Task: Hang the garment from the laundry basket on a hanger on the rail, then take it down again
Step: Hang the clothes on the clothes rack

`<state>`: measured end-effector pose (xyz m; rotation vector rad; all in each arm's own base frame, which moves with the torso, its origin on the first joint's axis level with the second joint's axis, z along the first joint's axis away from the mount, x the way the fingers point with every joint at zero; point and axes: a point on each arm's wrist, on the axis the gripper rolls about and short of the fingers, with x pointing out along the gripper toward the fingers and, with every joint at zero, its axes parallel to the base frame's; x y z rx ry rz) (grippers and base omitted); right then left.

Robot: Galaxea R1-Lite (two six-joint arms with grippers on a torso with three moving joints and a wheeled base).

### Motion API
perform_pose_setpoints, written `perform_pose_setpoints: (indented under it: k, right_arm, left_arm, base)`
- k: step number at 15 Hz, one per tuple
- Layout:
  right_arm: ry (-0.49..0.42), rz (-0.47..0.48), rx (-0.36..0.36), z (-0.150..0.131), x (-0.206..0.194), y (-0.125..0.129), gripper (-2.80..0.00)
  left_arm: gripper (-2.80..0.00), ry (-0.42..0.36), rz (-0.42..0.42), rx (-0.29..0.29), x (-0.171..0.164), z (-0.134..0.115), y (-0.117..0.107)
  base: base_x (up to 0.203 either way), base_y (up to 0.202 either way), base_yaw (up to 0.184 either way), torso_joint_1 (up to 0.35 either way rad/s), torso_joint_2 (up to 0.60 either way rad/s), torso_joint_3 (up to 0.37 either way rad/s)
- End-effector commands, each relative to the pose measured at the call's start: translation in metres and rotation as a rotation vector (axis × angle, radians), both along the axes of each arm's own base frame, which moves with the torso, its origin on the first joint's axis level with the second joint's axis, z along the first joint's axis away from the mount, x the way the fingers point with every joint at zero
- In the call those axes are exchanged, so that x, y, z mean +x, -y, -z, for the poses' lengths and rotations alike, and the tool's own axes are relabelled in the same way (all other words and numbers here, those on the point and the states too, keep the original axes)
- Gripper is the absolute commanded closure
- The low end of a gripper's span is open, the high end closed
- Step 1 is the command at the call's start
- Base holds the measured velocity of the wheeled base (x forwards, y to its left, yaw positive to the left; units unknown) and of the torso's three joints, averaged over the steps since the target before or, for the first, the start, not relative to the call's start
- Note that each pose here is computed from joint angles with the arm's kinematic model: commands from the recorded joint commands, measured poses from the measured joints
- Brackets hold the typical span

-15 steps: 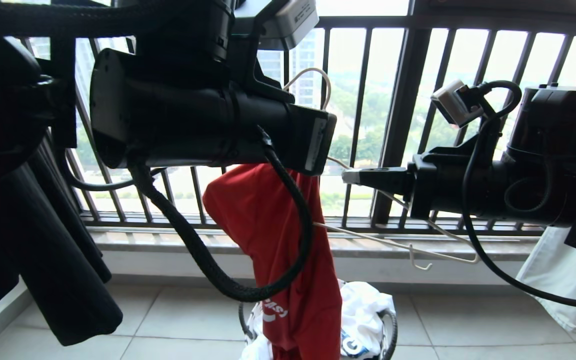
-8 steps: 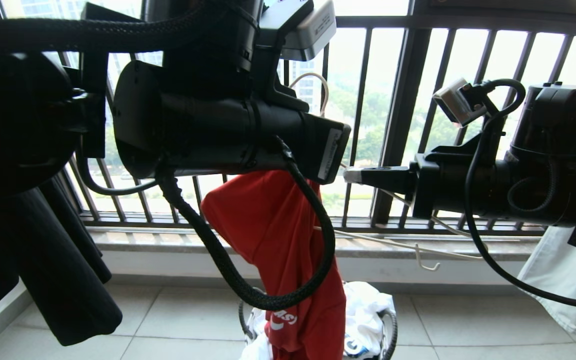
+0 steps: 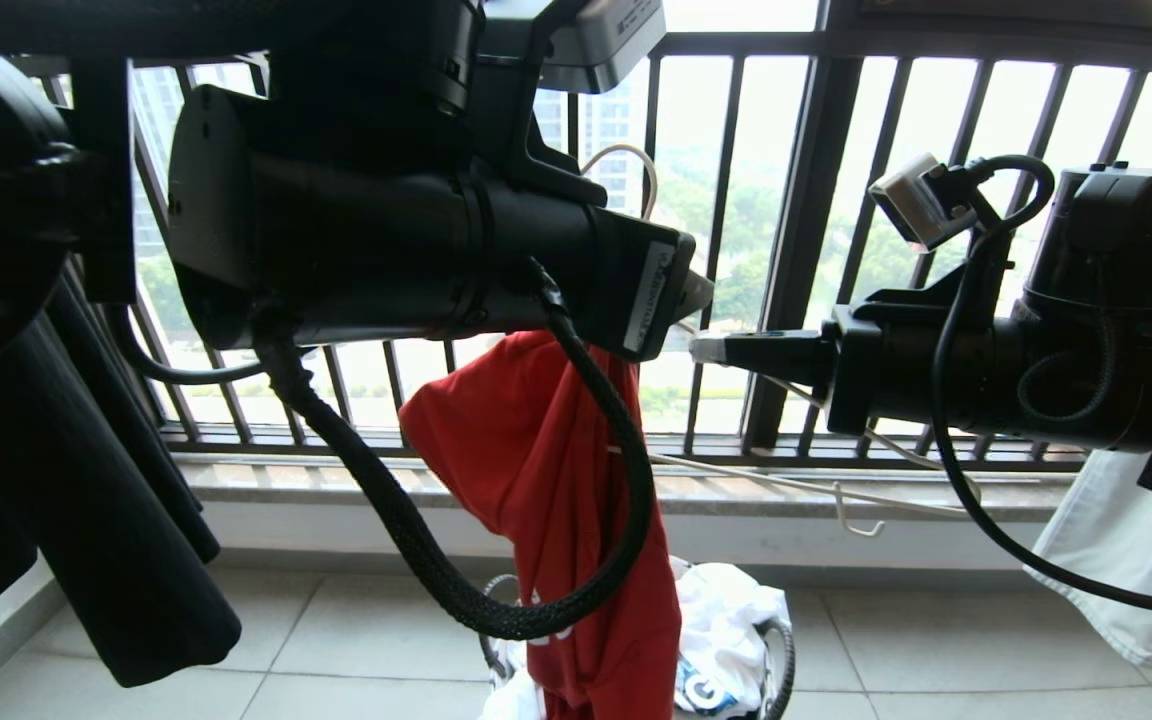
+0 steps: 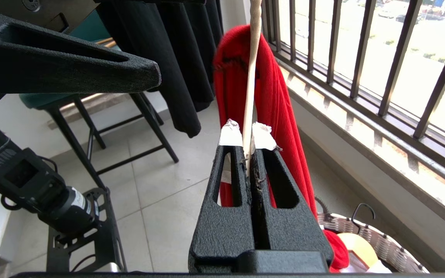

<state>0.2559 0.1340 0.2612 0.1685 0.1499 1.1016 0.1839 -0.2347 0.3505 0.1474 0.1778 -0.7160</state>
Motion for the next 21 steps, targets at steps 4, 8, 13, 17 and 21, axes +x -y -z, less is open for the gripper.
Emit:
perform_pose_setpoints:
  k: [4, 8, 13, 17, 21]
  right_arm:
    - [0.003, 0.003, 0.002, -0.001, 0.001, 0.002, 0.00]
    - [0.011, 0.020, 0.008, -0.004, 0.003, 0.006, 0.00]
    - [0.006, 0.021, 0.015, -0.005, 0.002, 0.007, 0.00]
    - [-0.002, 0.021, 0.025, -0.007, 0.002, 0.008, 0.00]
    - [-0.002, 0.010, 0.027, -0.008, 0.002, 0.008, 0.00]
  left_arm:
    - [-2.80, 0.029, 0.015, 0.000, -0.017, -0.009, -0.007]
    - [-2.80, 0.022, 0.026, 0.011, -0.027, -0.010, -0.015]
    - [0.00, 0.015, -0.068, 0.029, -0.017, -0.006, -0.044]
    - [0.00, -0.045, -0.075, 0.053, 0.008, -0.013, -0.090]
    - [0.00, -0.081, 0.062, 0.087, 0.024, -0.022, -0.126]
  base:
    - [0.000, 0.000, 0.000, 0.000, 0.00, 0.000]
    - [0.000, 0.000, 0.000, 0.000, 0.00, 0.000]
    - [0.000, 0.000, 0.000, 0.000, 0.00, 0.000]
    - [0.000, 0.000, 0.000, 0.000, 0.00, 0.000]
    - [0.000, 0.000, 0.000, 0.000, 0.00, 0.000]
